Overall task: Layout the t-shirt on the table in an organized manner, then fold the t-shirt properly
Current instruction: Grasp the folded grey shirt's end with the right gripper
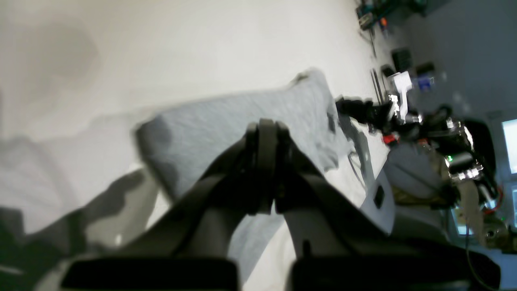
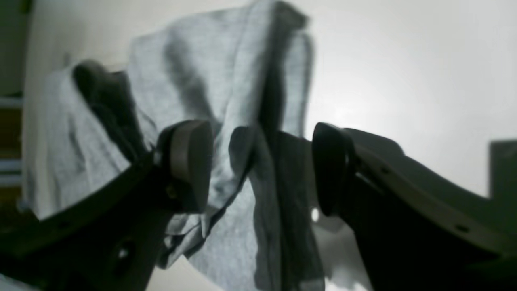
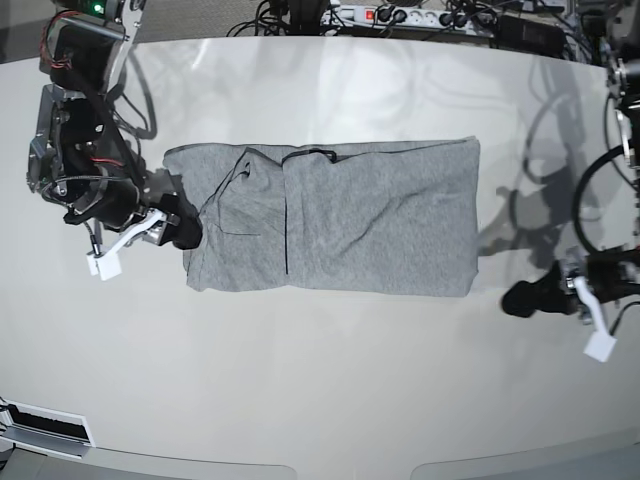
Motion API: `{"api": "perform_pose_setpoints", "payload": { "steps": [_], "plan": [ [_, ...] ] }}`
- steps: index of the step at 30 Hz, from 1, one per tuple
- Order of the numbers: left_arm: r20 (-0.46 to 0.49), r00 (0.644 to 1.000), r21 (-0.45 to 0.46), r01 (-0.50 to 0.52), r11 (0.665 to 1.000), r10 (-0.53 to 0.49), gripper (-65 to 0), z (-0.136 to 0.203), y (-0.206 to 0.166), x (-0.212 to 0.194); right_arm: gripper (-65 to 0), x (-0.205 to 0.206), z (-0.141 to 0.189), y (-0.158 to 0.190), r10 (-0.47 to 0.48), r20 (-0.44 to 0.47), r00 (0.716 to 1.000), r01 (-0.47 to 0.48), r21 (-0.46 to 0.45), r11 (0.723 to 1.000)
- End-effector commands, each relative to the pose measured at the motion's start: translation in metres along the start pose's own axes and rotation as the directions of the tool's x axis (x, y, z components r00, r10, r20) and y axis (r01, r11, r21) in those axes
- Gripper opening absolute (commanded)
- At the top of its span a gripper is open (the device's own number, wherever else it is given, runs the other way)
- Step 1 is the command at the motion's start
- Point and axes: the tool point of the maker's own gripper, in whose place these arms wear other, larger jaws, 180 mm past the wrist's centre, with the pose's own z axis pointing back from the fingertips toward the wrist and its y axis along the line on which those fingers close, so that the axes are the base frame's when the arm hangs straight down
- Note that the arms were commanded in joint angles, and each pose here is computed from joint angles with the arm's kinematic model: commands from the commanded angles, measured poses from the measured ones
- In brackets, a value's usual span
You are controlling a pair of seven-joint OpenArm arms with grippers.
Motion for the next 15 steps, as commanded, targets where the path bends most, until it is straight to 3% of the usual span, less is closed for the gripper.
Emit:
{"api": "perform_pose_setpoints", "payload": {
  "steps": [1, 8, 15],
  "plan": [
    [0.026, 0.999, 0.014, 0.029, 0.999, -0.029, -65.0, 0.015, 0.001, 0.012, -24.3, 0.012, 0.000, 0.007, 0.007, 0.042, 0.999, -0.008, 0.023, 1.000],
    [-0.020, 1.000, 0.091, 0.014, 0.996, -0.012, -65.0, 0.044, 0.020, -0.005, -24.3, -0.005, -0.019, 0.028, -0.006, 0.012, 1.000, 0.006, 0.062, 0.998],
    [-0.033, 0.999, 0.099, 0.005, 0.995, -0.002, -65.0, 0.046, 0.022, -0.012, -24.4, -0.036, -0.041, 0.064, 0.104, -0.115, 0.988, -0.087, 0.143, 0.986]
  ]
}}
